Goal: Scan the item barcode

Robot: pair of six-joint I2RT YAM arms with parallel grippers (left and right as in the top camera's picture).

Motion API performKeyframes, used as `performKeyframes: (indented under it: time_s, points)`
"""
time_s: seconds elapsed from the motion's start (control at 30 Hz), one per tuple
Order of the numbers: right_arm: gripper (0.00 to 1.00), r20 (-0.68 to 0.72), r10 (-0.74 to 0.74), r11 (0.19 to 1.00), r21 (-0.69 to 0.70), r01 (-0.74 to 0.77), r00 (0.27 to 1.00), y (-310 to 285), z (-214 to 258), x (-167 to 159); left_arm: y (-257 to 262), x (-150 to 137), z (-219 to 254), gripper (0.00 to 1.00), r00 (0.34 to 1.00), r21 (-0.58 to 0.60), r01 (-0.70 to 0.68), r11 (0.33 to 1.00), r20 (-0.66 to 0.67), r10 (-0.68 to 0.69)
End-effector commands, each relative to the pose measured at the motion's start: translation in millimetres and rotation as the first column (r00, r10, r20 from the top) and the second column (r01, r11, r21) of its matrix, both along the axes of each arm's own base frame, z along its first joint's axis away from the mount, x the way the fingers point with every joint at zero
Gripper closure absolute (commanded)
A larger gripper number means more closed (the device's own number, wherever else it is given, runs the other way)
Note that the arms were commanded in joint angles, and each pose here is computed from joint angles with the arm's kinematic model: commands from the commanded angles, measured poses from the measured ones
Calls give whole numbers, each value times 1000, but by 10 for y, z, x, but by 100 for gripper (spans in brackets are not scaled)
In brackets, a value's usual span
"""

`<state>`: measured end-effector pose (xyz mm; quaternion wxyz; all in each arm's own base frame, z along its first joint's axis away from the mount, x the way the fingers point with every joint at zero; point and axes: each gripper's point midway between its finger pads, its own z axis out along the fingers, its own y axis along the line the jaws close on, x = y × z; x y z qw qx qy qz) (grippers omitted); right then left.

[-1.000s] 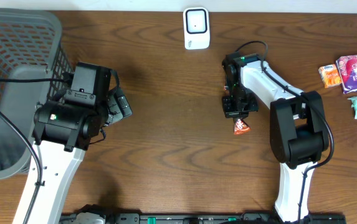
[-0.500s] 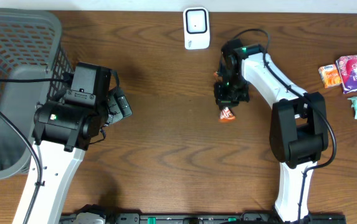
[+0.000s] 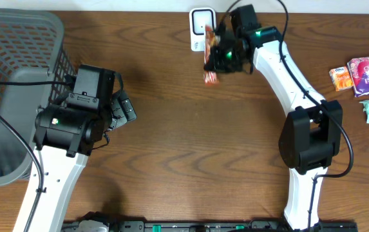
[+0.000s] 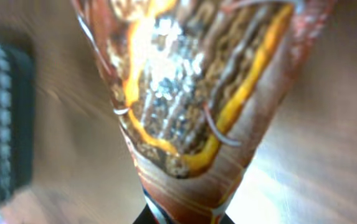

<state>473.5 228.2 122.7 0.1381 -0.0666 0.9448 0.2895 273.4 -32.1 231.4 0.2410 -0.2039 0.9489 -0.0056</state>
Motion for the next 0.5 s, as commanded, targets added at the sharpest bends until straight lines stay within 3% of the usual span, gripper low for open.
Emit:
performKeyframes:
  time_s: [0.0, 0.23, 0.47]
  points:
    - [99, 70, -84, 995, 60, 80, 994, 103, 169, 264, 17, 9, 33, 2, 1000, 3, -7, 1000, 8, 7]
    - [99, 254, -253, 967, 94, 236, 934, 97, 412, 765, 17, 9, 33, 2, 1000, 3, -7, 1000, 8, 7]
    - [99, 223, -356, 929, 188, 319, 907, 164, 318, 992, 18, 9, 32, 2, 1000, 3, -7, 1000, 8, 7]
